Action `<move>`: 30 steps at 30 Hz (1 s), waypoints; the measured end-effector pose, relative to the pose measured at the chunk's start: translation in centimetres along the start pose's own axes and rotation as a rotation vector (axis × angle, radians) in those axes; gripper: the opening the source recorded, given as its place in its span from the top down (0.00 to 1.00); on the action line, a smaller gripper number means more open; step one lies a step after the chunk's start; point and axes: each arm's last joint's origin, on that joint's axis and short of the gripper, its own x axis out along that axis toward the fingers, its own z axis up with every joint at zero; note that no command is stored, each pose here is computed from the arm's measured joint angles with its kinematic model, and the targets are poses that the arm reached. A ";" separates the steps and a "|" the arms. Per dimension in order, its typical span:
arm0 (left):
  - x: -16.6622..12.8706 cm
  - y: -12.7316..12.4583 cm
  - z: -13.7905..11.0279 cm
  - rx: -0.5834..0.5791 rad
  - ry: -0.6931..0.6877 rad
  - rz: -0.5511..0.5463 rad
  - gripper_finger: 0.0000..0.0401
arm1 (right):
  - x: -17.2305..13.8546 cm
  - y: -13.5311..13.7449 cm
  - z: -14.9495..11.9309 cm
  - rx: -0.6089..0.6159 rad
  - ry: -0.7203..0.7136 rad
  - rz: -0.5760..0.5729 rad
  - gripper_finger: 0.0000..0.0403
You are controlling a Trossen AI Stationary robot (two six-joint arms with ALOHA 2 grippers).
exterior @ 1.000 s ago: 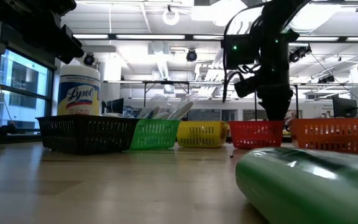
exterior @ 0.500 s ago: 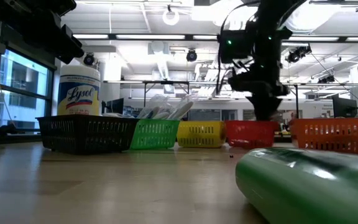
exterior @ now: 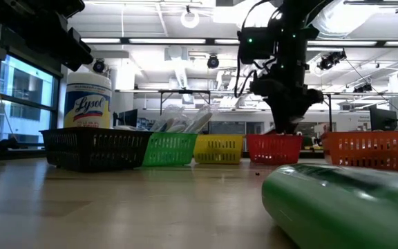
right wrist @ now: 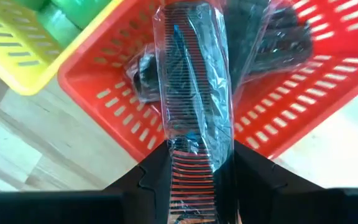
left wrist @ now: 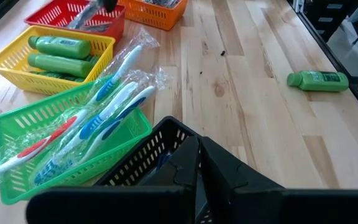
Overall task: Pick & Place Travel size toiletries
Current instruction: Put the black comb into the red bin
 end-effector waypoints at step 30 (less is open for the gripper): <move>0.0 0.0 -0.1 0.000 0.005 0.001 0.96 | 0.8 0.3 0.7 -0.038 -0.028 0.033 0.34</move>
